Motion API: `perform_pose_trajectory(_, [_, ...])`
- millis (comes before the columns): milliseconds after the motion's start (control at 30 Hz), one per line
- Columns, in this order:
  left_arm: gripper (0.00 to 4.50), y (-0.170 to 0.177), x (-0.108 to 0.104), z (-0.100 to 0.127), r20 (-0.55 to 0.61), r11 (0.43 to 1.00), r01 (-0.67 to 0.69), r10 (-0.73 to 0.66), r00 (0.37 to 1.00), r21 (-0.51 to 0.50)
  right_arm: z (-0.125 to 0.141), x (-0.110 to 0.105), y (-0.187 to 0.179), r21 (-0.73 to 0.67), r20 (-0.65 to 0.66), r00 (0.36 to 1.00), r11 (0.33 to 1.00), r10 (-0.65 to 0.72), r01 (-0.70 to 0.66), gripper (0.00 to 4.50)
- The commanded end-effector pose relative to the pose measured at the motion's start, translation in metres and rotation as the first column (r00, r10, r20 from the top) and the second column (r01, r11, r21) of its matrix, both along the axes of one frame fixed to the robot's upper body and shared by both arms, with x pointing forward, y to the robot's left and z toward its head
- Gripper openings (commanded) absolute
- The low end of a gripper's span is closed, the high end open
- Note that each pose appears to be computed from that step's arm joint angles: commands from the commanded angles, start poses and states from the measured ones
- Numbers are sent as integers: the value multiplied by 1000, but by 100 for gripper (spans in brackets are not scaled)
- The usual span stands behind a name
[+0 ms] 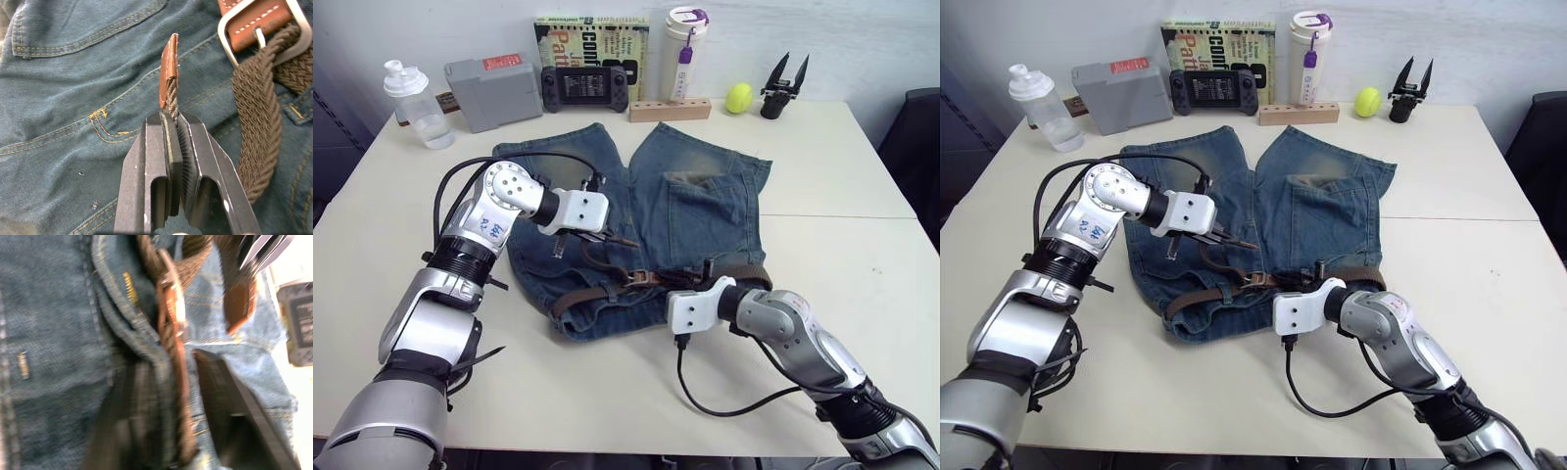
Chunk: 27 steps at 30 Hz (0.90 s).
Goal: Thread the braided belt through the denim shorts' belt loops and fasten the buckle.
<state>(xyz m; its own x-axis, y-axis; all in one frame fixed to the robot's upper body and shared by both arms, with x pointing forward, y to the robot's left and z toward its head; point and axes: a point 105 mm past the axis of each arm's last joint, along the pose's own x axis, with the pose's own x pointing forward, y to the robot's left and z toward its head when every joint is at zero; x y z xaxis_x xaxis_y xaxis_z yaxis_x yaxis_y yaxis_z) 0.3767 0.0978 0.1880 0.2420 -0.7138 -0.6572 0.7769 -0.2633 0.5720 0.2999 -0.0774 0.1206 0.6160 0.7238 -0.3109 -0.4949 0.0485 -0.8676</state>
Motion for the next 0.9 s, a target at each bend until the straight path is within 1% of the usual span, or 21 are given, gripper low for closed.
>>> perform_pose_trajectory(33, [0,-2,-11,9,17,997,74,-74,997,23,23,7,-5,103,50,996,993,-71,66,2])
perform_pose_trajectory(133, [0,-1,-13,7,6,996,87,-88,996,36,28,9,-6,166,47,993,981,-109,100,2])
perform_pose_trajectory(233, [0,-1,-14,8,2,995,89,-89,996,36,29,10,-8,192,42,990,973,-136,126,2])
perform_pose_trajectory(400, [0,-4,-12,6,4,995,89,-89,996,40,34,9,-4,194,69,989,974,-128,113,2])
perform_pose_trajectory(600, [0,-12,-8,9,31,996,85,-86,996,26,38,6,4,227,56,992,969,-117,101,2])
perform_pose_trajectory(900, [0,-31,-14,8,33,987,156,-156,987,25,39,8,7,234,28,992,965,-127,117,2])
